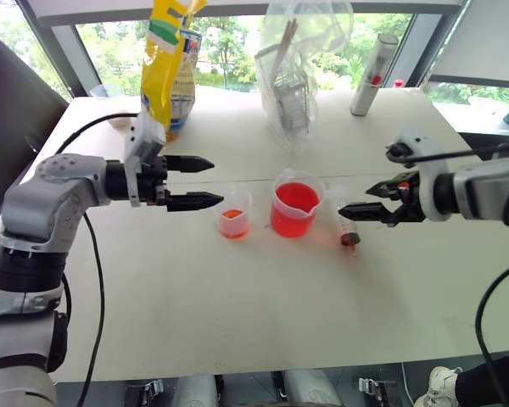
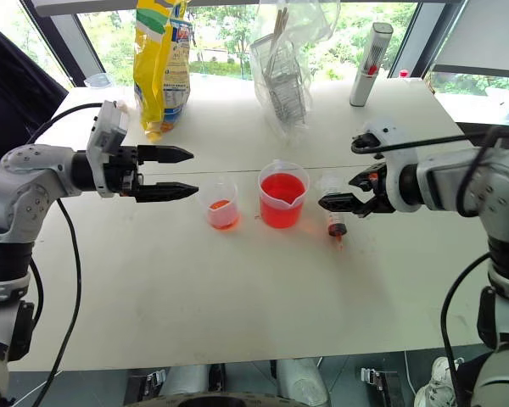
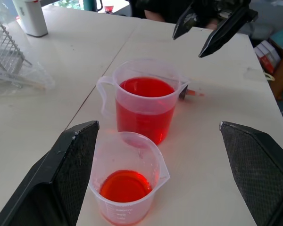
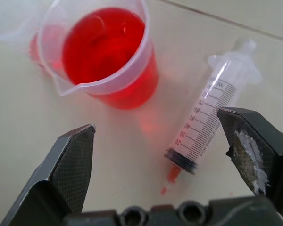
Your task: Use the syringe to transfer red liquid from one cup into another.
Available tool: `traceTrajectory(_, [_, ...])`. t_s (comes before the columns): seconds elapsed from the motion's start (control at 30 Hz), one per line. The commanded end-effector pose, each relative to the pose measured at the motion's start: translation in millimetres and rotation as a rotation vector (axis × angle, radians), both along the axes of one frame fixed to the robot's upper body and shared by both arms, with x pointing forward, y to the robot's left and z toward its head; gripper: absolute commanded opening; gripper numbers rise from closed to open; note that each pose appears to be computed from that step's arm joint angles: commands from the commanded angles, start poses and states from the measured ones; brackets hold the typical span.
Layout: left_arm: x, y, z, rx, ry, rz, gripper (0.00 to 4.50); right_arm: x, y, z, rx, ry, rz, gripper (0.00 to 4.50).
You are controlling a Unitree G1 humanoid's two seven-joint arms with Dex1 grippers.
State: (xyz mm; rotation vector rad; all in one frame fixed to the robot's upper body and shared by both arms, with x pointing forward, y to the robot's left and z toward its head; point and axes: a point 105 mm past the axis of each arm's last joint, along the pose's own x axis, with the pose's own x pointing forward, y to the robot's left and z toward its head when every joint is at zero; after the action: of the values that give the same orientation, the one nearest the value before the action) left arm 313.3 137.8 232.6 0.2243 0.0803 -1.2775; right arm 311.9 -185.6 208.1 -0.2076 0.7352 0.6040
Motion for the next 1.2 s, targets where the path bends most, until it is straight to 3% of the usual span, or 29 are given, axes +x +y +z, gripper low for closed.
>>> traceTrajectory(0.03, [-0.5,-2.2,9.9,0.003,-0.061,-0.013,4.24,20.7,-8.0,-9.2,0.006,0.099,-0.104,4.47])
traceTrajectory(0.33, [-4.3,-1.9,5.7,-0.016,-0.074,0.018,4.24,53.8,-13.4,-47.9,-0.057,0.289,-0.279,4.47])
traceTrajectory(0.77, [-8.7,2.9,10.6,-0.039,-0.096,0.077,4.24,71.3,-6.5,-83.7,-0.161,0.328,-0.214,4.47])
traceTrajectory(0.87, [-8.8,2.6,10.8,-0.036,-0.097,0.080,4.24,73.1,-5.3,-88.3,-0.190,0.326,-0.192,3.66])
traceTrajectory(1.0, [-7.3,1.1,12.0,-0.036,-0.098,0.078,4.24,73.0,-6.3,-88.8,-0.194,0.328,-0.183,1.68])
traceTrajectory(1.03, [-6.6,0.4,12.2,-0.036,-0.097,0.074,4.24,71.9,-8.0,-88.0,-0.191,0.329,-0.185,1.40])
traceTrajectory(1.2, [-2.3,-4.1,14.5,-0.032,-0.100,0.048,4.24,63.8,-24.9,-72.6,-0.185,0.298,-0.235,1.39])
